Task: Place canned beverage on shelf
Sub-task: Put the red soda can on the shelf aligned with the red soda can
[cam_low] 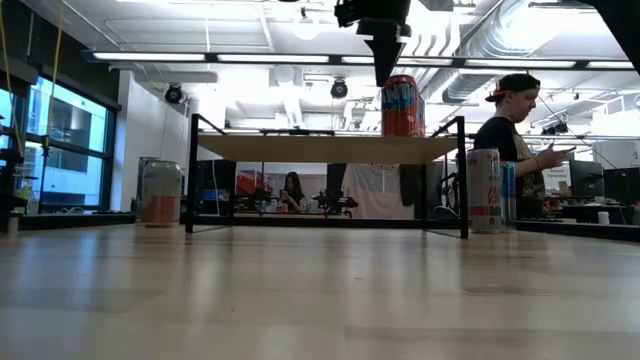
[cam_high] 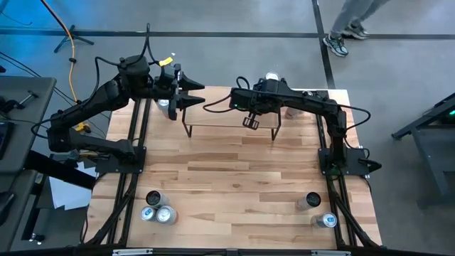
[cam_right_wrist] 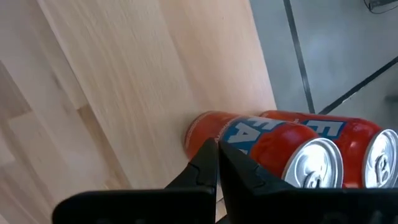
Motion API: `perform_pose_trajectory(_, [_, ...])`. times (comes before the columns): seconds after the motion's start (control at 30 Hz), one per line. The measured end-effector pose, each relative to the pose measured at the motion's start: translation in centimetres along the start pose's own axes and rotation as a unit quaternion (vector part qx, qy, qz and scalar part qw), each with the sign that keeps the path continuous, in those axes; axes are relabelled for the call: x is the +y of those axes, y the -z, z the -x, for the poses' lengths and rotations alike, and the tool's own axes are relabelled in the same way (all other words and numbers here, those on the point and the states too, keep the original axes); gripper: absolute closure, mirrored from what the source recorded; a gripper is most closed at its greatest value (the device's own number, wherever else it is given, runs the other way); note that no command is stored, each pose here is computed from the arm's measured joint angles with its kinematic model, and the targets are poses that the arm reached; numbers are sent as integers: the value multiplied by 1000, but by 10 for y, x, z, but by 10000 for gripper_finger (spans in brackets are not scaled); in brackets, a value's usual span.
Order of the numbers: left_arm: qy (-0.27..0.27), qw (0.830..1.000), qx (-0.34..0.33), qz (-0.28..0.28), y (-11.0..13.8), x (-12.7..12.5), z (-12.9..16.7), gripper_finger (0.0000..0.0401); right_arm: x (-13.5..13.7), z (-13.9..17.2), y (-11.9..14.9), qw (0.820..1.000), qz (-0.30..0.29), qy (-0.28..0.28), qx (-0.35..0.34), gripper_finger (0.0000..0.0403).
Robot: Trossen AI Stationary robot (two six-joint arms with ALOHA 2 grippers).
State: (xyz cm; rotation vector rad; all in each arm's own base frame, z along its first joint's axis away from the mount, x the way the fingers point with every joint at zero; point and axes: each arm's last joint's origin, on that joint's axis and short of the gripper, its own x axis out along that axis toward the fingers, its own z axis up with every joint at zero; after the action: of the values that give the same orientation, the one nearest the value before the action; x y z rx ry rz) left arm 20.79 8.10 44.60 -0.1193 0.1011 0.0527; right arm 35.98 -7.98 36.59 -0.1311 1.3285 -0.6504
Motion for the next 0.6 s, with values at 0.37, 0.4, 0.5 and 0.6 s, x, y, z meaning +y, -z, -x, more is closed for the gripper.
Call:
perform_pose_trajectory(0.37, [-1,1000,10,5,2,0,0,197,-2,0,0,1000,0,9,0,403])
perform_pose_trajectory(0.4, [-1,1000,14,6,3,0,0,197,-2,0,0,1000,-1,9,0,403])
perform_pose_trajectory(0.5, [-1,1000,20,8,4,0,0,197,-3,-1,0,1000,-4,6,1,403])
perform_pose_trajectory(0.6, [-1,1000,20,14,4,0,0,197,-7,-3,0,1000,-14,0,5,403])
